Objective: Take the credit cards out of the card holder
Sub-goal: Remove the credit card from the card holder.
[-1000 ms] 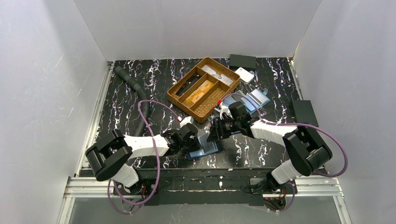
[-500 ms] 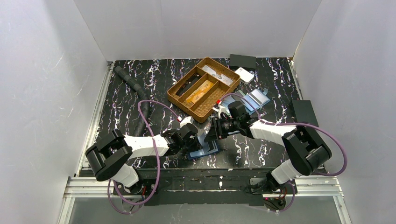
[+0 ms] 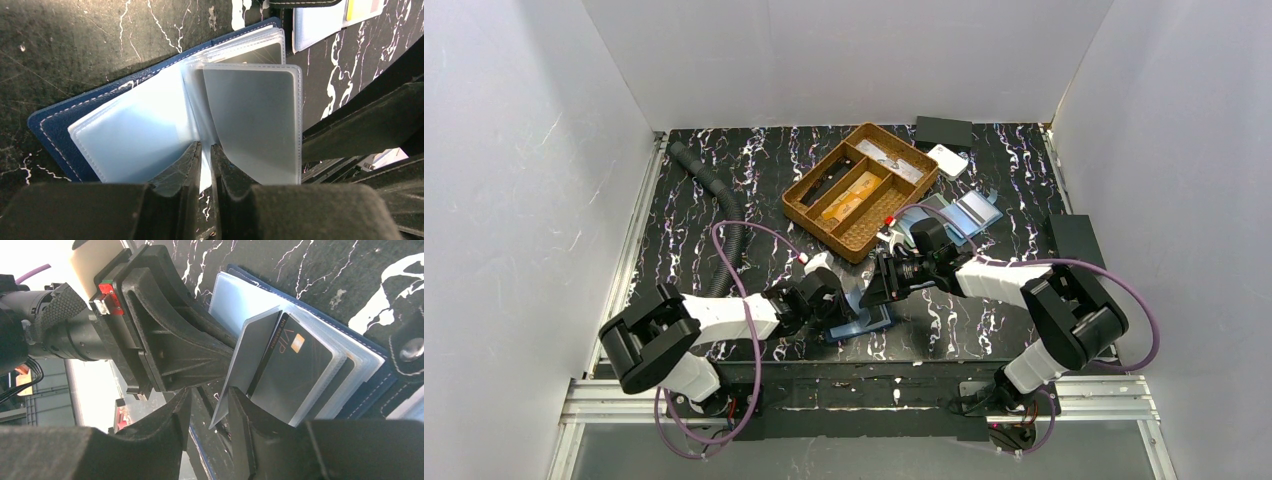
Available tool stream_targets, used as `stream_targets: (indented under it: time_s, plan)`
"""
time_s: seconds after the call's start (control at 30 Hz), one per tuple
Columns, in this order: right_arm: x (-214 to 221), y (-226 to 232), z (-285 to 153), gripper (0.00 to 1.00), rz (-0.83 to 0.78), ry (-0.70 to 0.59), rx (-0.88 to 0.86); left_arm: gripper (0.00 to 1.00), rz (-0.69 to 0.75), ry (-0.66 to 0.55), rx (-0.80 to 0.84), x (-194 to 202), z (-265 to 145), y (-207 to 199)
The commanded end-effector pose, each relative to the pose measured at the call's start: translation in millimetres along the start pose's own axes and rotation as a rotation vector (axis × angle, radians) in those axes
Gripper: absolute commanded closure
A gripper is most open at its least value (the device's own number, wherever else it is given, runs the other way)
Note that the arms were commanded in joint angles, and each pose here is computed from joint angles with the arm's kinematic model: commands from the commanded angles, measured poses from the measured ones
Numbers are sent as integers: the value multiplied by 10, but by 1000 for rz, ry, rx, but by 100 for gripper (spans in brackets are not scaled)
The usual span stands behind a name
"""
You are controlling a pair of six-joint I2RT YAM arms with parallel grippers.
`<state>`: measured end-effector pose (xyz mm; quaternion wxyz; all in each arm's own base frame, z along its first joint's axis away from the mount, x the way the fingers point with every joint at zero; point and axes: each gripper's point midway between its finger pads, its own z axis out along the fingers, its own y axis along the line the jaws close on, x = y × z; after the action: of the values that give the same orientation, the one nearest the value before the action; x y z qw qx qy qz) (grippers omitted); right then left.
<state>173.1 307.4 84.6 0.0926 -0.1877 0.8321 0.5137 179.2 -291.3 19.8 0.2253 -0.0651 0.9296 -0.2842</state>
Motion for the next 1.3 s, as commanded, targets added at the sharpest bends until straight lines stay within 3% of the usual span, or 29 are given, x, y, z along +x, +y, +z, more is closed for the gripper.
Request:
stream_targets:
  time_s: [0.0, 0.33, 0.6, 0.77, 1.13, 1.27]
  plan:
    - [-36, 95, 26, 59, -11, 4, -53, 85, -6, 14, -8, 40, -83, 94]
    - [-52, 108, 80, 59, 8, 20, -79, 72, -57, -18, 19, 0, -213, 131]
    - [-63, 134, 137, 59, 8, 36, -89, 68, -115, -42, 45, -46, -251, 106]
    - [-106, 157, 161, 60, 6, 41, -97, 59, -125, -55, 66, -71, -293, 98]
    - [-157, 180, 222, 60, 18, 60, -114, 37, -12, -29, 170, 5, -429, 14]
    - [-161, 186, 248, 61, 21, 68, -119, 34, 22, -7, 238, 42, -482, -101]
